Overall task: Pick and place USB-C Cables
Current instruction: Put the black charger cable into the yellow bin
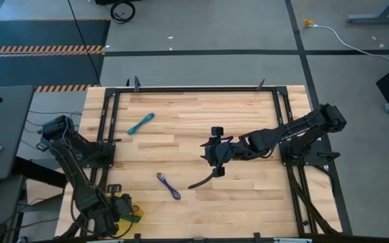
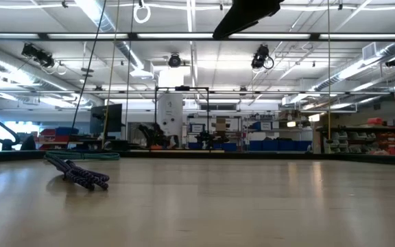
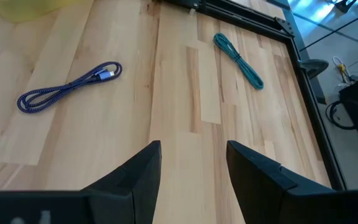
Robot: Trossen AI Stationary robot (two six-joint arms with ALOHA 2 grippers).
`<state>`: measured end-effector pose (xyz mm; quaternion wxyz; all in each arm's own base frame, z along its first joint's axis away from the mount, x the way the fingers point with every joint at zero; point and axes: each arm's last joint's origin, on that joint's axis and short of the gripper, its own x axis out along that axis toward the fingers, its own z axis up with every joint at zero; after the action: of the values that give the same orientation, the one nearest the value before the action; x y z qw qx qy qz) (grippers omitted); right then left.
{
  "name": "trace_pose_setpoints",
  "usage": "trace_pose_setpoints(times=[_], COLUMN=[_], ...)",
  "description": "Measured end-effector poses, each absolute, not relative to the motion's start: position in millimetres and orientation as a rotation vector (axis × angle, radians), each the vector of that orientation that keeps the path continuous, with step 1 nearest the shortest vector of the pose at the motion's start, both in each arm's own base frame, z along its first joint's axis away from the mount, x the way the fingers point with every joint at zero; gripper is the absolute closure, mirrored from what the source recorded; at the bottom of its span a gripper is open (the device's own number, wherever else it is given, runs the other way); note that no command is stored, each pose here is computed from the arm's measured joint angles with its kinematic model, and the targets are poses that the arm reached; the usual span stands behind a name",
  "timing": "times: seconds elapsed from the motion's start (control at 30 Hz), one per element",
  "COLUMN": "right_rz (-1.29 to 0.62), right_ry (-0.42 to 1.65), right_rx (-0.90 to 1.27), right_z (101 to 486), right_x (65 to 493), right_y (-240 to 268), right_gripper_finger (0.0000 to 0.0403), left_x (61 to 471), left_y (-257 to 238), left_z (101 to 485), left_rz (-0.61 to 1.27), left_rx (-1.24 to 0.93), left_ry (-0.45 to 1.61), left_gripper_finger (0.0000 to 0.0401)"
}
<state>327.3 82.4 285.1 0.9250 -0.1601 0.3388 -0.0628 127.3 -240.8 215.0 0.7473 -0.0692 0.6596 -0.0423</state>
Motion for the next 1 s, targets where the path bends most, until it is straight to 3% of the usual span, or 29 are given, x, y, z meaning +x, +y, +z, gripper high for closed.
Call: trace_pose_setpoints(times=[0.47,0.8,1.0], right_rz=[-0.124,-0.106,-0.087], right_ry=[0.696,0.698,0.701], right_rx=[-0.303,-0.294,-0.286], right_z=[285,285,284], right_x=[327,327,327], right_y=[83,84,84], right_gripper_finger=[0.0215,0.0215,0.0215], left_x=[131,130,142], left_y=[-239,-239,-232], left_z=[215,216,215], left_rz=[-0.078,-0.079,0.000], left_rx=[-0.164,-0.325,-0.296], left_ry=[1.438,1.640,1.499], left_gripper_finger=[0.0277,0.0278,0.0278])
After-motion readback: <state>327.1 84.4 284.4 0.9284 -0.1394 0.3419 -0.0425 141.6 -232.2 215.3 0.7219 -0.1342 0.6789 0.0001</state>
